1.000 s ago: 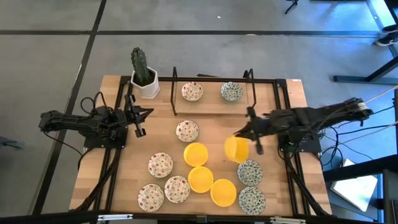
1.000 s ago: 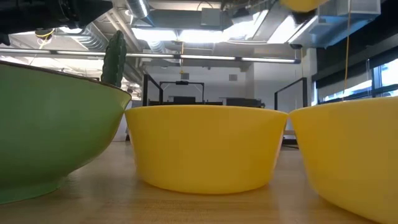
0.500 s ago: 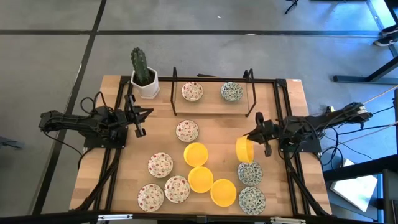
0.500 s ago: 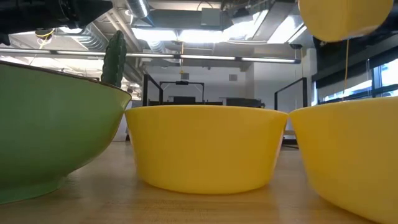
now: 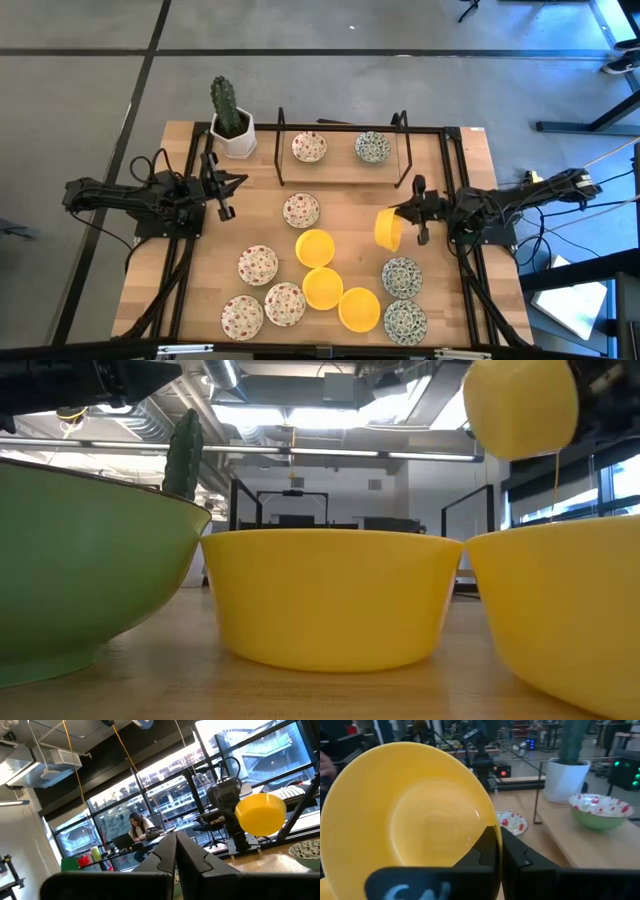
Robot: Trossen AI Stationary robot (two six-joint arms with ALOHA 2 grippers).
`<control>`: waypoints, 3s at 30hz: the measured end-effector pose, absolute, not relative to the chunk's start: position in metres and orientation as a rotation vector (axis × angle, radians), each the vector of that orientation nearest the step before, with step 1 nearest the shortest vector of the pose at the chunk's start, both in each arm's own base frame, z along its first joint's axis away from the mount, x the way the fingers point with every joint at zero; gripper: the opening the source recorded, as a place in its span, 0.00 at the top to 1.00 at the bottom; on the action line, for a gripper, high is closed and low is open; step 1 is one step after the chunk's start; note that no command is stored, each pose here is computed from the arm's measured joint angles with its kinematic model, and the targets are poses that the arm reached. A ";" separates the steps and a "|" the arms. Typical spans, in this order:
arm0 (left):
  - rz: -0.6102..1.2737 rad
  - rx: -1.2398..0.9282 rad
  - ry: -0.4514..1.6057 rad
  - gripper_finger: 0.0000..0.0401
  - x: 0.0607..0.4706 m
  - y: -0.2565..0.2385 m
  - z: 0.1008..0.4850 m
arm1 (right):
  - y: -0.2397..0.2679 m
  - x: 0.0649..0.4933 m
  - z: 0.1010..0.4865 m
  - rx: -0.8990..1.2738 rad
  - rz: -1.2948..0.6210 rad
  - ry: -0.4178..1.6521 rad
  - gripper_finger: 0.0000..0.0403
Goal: Pick & Place Mini bowls
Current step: Put the yellow bowl on the shelf, then stack the white blue patterned bowl on top of the white blue patterned bowl on the shelf
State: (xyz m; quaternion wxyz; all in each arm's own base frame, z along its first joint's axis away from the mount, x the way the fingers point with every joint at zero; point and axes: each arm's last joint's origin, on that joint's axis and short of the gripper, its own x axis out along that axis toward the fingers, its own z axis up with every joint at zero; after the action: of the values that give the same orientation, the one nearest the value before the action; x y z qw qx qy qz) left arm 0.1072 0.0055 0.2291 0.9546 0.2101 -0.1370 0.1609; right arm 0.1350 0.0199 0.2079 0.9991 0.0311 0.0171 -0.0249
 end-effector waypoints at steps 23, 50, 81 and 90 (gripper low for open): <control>0.325 0.428 -0.269 0.99 0.108 0.005 0.228 | -0.087 0.307 0.345 -0.048 -0.430 0.816 0.99; 0.326 0.444 -0.265 0.99 0.108 0.005 0.228 | -0.184 0.356 0.241 0.139 -0.368 1.165 0.99; 0.327 0.445 -0.266 0.99 0.108 0.005 0.228 | -0.198 0.348 0.239 0.107 -0.434 1.195 0.81; 0.327 0.447 -0.266 0.99 0.108 0.005 0.228 | -0.200 0.347 0.246 0.059 -0.528 1.205 0.76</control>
State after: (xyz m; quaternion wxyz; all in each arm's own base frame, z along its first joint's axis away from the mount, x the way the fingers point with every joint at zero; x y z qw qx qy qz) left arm 0.1075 0.0054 0.2284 0.9533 0.2198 -0.1307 0.1608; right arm 0.3471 -0.2003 0.2460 0.7910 0.0276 0.5598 -0.2453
